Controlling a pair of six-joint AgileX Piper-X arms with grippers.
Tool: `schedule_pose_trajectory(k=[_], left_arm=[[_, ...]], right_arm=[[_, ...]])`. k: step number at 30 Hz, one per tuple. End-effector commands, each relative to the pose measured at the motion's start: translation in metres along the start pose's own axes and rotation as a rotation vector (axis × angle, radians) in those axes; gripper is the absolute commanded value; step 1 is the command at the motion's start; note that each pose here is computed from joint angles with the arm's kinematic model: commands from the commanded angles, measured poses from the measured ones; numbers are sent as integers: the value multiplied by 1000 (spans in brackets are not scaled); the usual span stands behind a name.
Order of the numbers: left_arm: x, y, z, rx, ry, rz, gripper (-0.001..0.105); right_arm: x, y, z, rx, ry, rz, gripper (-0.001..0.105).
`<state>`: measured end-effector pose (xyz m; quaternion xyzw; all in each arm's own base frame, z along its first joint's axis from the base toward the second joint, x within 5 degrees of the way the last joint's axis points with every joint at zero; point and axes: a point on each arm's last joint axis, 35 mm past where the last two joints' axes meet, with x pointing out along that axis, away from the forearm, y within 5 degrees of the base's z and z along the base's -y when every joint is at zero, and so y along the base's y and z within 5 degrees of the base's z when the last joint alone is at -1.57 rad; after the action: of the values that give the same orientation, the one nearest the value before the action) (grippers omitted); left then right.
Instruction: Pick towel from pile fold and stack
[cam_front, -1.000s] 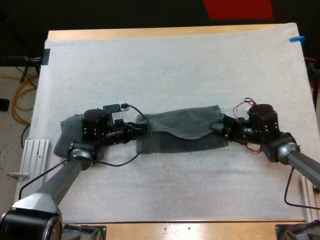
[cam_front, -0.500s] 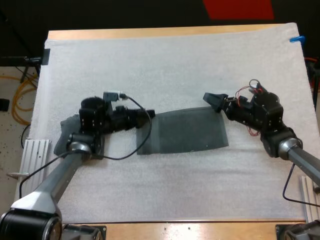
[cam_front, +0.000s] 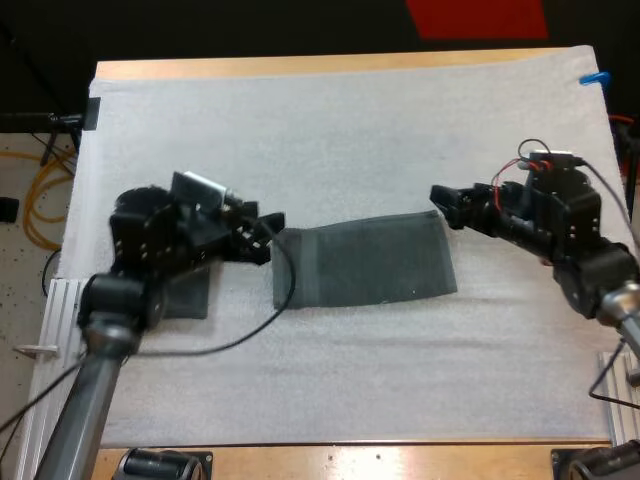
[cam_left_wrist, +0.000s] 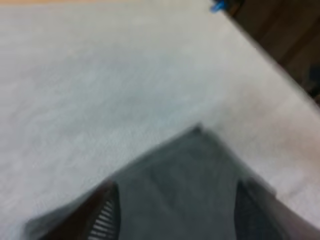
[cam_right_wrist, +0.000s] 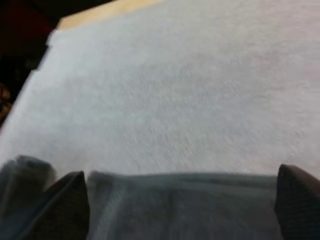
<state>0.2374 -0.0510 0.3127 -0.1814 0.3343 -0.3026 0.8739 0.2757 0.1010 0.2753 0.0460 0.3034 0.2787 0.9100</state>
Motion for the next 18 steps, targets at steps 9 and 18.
schedule_pose_trajectory(k=[9,18], left_arm=[[-82,-44,-32,32,-1,171,50],[-109,-56,-53,28,-5,239,51]], right_arm=[[-61,15,-5,-41,131,-101,74],[-49,3,-18,-11,255,-200,74]])
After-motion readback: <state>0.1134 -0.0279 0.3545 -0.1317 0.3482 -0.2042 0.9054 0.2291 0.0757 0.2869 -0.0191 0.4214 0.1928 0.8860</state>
